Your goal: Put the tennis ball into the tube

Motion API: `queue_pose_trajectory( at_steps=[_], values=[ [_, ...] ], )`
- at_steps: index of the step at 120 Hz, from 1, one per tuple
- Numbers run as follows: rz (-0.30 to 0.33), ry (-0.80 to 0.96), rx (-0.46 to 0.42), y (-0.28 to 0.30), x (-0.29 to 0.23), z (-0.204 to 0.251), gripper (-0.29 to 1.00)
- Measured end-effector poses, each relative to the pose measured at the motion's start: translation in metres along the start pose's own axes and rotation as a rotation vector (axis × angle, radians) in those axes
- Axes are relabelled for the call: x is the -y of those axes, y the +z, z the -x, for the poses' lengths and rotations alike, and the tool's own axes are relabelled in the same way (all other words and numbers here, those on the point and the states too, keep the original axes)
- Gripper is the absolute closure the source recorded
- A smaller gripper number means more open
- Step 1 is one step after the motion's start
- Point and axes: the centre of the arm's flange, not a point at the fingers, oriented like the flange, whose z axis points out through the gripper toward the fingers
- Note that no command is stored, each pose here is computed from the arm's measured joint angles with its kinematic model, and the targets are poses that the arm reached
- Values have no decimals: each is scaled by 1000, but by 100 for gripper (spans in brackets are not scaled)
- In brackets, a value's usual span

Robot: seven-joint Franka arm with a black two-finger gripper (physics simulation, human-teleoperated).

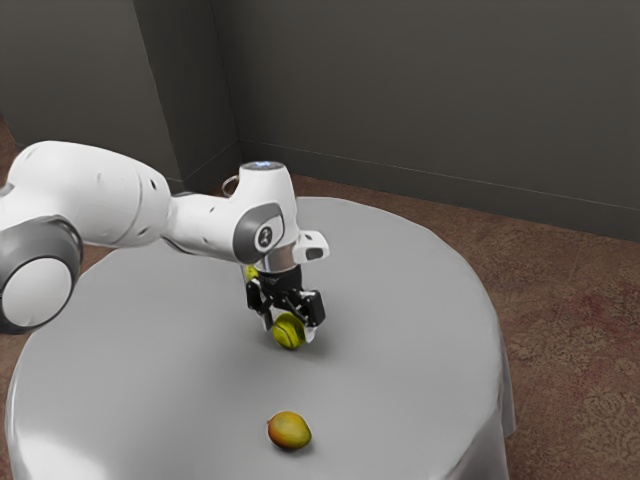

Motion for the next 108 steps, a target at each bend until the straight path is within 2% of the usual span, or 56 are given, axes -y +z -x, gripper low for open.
queue_pose_trajectory(
  at_steps=[70,108],
  values=[
    [-3,22,-2,12,1,-6,1],
    [-19,48,-5,9,-2,-6,25]
  ],
)
